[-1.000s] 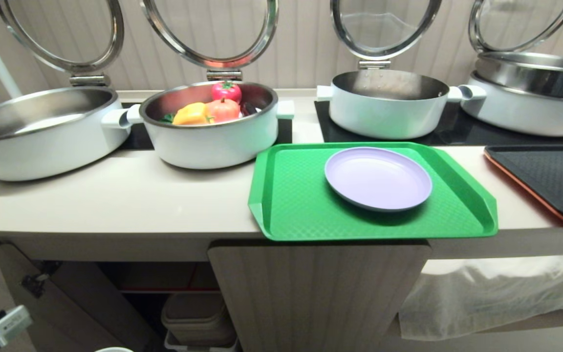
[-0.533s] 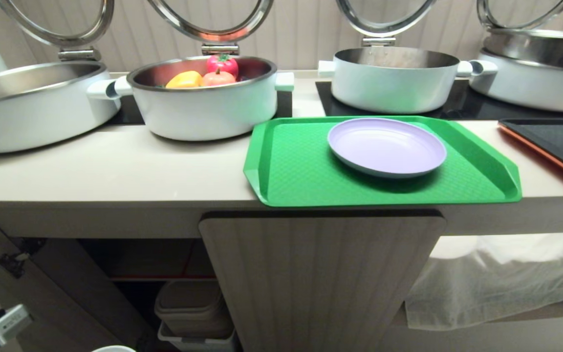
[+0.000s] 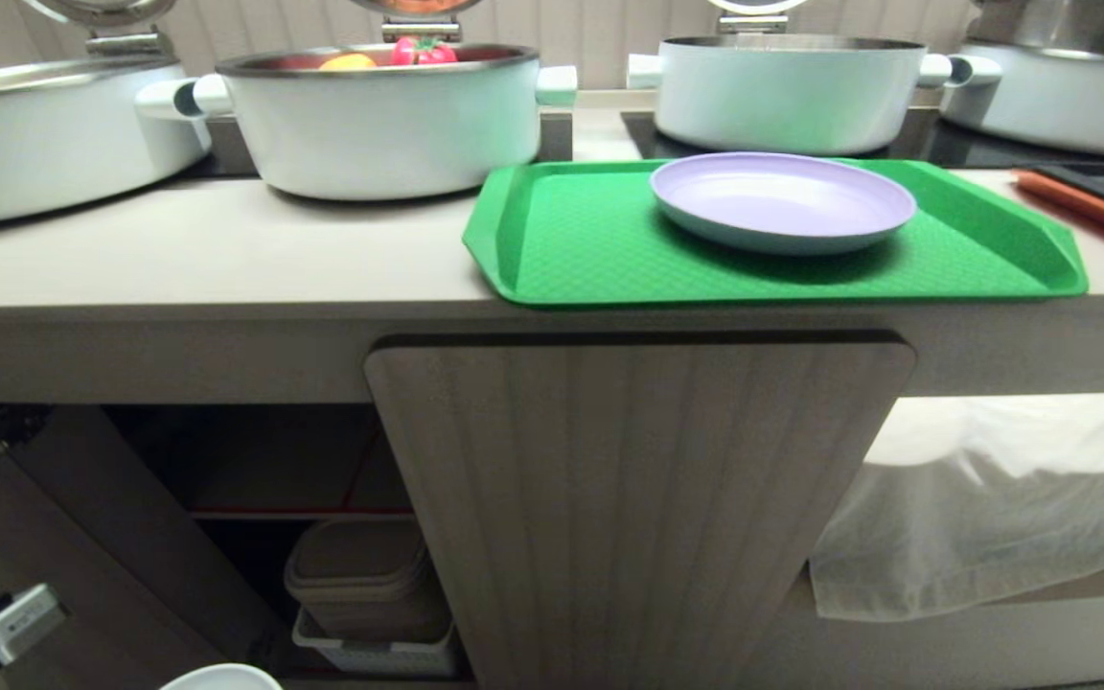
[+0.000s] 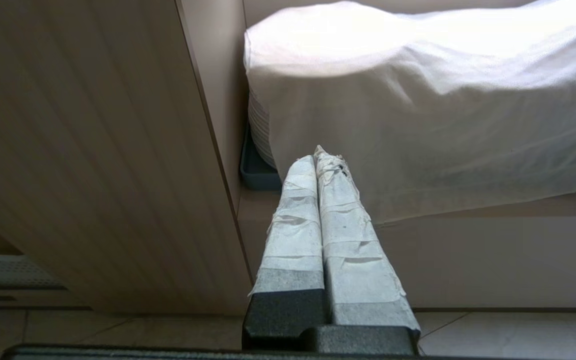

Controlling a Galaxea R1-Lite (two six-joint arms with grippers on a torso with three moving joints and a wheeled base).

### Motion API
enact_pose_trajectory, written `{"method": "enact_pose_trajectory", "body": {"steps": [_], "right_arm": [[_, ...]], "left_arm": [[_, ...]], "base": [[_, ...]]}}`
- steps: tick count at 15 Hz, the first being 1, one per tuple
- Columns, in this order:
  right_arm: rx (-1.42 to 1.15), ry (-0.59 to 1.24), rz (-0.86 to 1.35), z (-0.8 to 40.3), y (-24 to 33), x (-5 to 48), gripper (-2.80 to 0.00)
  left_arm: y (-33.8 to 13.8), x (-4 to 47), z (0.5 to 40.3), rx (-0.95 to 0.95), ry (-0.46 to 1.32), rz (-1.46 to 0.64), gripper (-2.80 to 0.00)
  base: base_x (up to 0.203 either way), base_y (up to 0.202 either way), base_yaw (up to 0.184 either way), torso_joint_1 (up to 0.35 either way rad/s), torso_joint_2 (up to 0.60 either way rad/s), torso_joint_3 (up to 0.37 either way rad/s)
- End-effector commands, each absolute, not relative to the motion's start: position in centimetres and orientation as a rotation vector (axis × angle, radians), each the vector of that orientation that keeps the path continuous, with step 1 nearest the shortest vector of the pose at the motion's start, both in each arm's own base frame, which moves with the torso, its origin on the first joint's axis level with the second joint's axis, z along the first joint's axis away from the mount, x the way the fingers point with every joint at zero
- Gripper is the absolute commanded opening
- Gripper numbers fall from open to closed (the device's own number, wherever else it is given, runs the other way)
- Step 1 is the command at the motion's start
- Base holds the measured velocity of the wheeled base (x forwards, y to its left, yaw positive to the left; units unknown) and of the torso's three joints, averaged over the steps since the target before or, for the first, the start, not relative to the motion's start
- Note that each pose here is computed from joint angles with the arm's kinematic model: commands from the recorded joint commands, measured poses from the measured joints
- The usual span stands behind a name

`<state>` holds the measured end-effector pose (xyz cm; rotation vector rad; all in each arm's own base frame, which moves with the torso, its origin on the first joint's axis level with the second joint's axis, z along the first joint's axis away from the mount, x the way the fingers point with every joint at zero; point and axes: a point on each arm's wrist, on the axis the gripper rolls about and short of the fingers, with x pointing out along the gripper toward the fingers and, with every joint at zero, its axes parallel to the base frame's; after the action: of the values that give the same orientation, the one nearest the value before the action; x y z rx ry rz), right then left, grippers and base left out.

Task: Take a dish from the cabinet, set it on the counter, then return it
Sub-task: Put it back into the cabinet

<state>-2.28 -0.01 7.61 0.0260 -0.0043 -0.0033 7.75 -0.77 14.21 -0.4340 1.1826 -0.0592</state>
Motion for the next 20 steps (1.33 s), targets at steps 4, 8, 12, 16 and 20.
{"method": "enact_pose_trajectory", "body": {"steps": [4, 8, 12, 16, 20], "right_arm": [[0.026, -0.003, -0.003, 7.6, 0.0, -2.3, -2.80], [0.026, -0.005, -0.003, 7.6, 0.0, -2.3, -2.80], [0.026, -0.005, -0.003, 7.6, 0.0, -2.3, -2.80], [0.026, -0.004, -0.003, 7.6, 0.0, -2.3, -2.80], [0.026, -0.003, -0.003, 7.6, 0.0, -2.3, -2.80]], "left_arm": [[-0.8, 7.8, 14.1, -0.437, 1.191, -0.057, -2.80], [-0.8, 7.8, 14.2, -0.437, 1.189, -0.058, -2.80], [-0.8, 7.9, 14.3, -0.437, 1.187, -0.058, -2.80], [-0.8, 8.2, 14.5, -0.444, 1.184, -0.053, -2.80], [-0.8, 9.9, 15.2, -0.515, 1.154, 0.007, -2.80]], "base": [[0.000, 0.000, 0.000, -0.197, 0.48, 0.268], [0.000, 0.000, 0.000, -0.179, 0.46, 0.278], [0.000, 0.000, 0.000, -0.120, 0.35, 0.224], [0.000, 0.000, 0.000, -0.014, 0.05, 0.033], [0.000, 0.000, 0.000, 0.000, 0.00, 0.000]]}}
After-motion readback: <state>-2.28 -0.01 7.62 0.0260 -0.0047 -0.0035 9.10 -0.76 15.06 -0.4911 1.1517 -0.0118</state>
